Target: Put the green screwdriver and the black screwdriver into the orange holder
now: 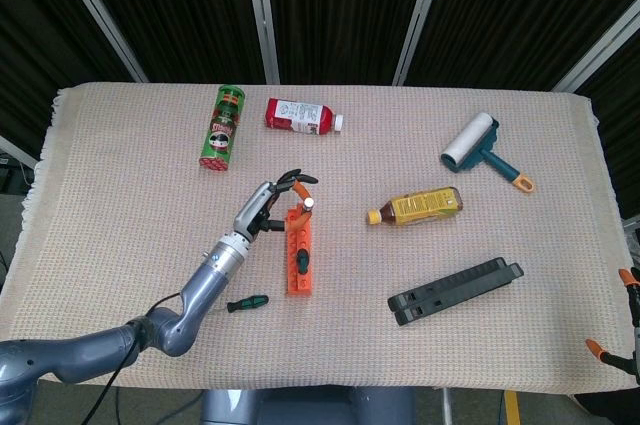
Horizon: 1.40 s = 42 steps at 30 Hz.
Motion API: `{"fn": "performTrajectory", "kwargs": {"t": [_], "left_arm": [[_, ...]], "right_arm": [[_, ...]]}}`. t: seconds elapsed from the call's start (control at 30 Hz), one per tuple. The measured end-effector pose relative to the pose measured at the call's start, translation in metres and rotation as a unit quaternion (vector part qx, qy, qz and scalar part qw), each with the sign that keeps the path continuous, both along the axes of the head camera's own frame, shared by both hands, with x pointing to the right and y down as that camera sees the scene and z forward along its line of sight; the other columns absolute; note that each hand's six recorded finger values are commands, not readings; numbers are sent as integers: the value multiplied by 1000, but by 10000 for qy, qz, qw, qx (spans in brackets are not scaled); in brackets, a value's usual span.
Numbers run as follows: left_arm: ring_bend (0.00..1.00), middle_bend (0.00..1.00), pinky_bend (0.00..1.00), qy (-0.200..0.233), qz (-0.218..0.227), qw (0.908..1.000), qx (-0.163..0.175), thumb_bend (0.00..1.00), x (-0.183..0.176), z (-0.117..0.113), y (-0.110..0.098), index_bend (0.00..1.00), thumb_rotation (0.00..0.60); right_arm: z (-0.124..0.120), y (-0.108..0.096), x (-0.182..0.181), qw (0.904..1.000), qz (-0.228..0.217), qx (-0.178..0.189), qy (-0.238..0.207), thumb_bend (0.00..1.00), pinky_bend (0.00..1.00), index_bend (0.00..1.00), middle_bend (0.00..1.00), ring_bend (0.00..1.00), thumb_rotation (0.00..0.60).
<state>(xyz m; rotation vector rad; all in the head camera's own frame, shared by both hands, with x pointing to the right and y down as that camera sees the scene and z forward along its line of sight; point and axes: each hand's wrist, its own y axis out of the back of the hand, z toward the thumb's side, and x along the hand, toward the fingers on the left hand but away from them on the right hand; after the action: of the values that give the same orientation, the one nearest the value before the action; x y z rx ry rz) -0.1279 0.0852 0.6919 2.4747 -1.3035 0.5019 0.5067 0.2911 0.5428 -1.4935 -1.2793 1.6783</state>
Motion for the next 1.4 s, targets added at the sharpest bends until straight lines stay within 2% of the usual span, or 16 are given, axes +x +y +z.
{"fn": "performTrajectory", "kwargs": {"t": [0.87, 1.2, 1.4], "left_arm": [[2, 212, 0, -242, 102, 9996, -123, 413, -6, 19, 10, 696, 600], [0, 211, 0, -379, 152, 9991, -68, 413, -6, 22, 12, 692, 600], [0, 190, 0, -496, 210, 9985, 57, 414, -8, 21, 12, 609, 600]], "right_arm": [[0, 1, 0, 10000, 25, -31, 17, 0, 0, 0, 0, 0, 600], [0, 1, 0, 10000, 25, -31, 18, 0, 0, 0, 0, 0, 600], [1, 1, 0, 10000, 30, -36, 18, 0, 0, 0, 0, 0, 600]]}}
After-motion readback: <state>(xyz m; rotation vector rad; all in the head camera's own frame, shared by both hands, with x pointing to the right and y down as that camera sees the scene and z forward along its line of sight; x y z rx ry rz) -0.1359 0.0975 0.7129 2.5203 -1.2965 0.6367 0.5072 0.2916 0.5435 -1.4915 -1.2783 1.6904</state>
